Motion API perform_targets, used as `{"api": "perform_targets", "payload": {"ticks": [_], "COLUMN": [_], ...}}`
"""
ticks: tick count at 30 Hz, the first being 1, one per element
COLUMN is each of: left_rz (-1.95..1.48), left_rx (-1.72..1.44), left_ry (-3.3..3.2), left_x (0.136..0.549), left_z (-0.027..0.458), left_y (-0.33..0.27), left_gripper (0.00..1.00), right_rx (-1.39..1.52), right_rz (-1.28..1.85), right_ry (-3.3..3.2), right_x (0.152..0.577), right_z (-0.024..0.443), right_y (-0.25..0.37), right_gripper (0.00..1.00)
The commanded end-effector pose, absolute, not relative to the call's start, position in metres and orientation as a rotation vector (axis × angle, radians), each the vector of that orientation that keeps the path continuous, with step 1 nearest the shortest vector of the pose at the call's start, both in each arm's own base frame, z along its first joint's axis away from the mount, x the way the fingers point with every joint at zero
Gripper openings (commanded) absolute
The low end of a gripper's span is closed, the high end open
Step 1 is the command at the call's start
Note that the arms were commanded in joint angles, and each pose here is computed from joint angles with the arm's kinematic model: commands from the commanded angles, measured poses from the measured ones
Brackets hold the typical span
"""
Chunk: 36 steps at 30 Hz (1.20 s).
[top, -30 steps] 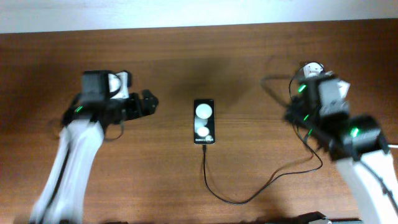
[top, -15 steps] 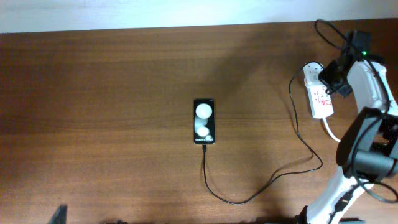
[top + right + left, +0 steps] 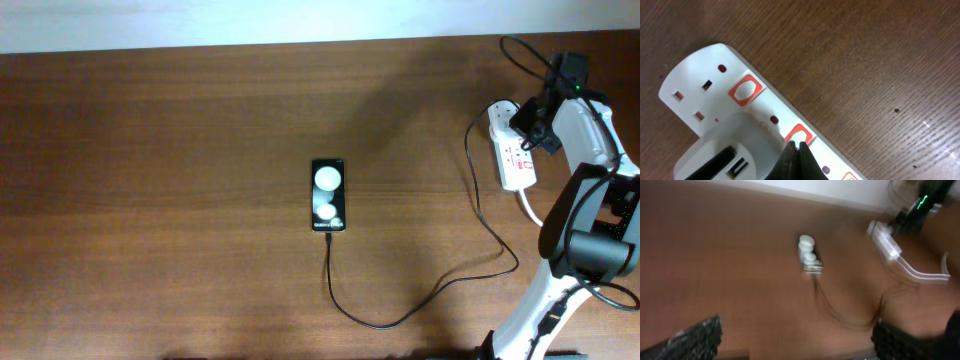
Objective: Plug charger to phone and switch on socket
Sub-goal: 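Move the right gripper to the power strip switch, then press the red switch beside the charger with the right gripper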
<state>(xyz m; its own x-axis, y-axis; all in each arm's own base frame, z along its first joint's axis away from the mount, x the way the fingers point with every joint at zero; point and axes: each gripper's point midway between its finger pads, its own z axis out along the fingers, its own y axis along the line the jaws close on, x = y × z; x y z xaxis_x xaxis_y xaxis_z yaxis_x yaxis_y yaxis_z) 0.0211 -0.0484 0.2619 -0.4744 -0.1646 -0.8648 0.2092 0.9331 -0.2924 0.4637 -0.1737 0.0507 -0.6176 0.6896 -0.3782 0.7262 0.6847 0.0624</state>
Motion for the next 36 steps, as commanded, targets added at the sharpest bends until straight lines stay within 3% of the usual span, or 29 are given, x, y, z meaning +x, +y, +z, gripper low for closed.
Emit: {"api": "perform_targets", "payload": {"ticks": [1,8,14,20,25,36], "left_rz": [-0.431,-0.432,-0.432,-0.432,-0.401,-0.336], "left_rx": [0.027,0.023,0.023,0.023,0.006,-0.030], "left_ry": [2.122,2.139,2.139,2.139,2.140,2.140], "left_x": [0.010,0.007,0.007,0.007,0.009,0.011], "left_z": [0.238,0.235,0.235,0.235,0.234,0.233], "left_y": [-0.047,-0.047,-0.047,-0.047,-0.042,-0.032], "left_gripper": [0.99,0.99,0.99,0.99,0.99,0.99], "right_rx": [1.046,0.935,0.997,1.032,0.998,0.820], "right_rz": [-0.076,-0.024,-0.219,-0.273,-0.082,0.002], "right_ry": [2.624,2.760,2.624,2.541,2.622,2.776], "right_x": [0.468,0.464,0.466,0.472,0.482,0.480], "right_z": [0.022,0.000,0.042,0.048,0.016,0.004], "right_y": [-0.155,-0.112,-0.162,-0.187,-0.157,-0.076], "right_gripper": [0.04,0.04,0.04,0.04,0.04,0.04]}}
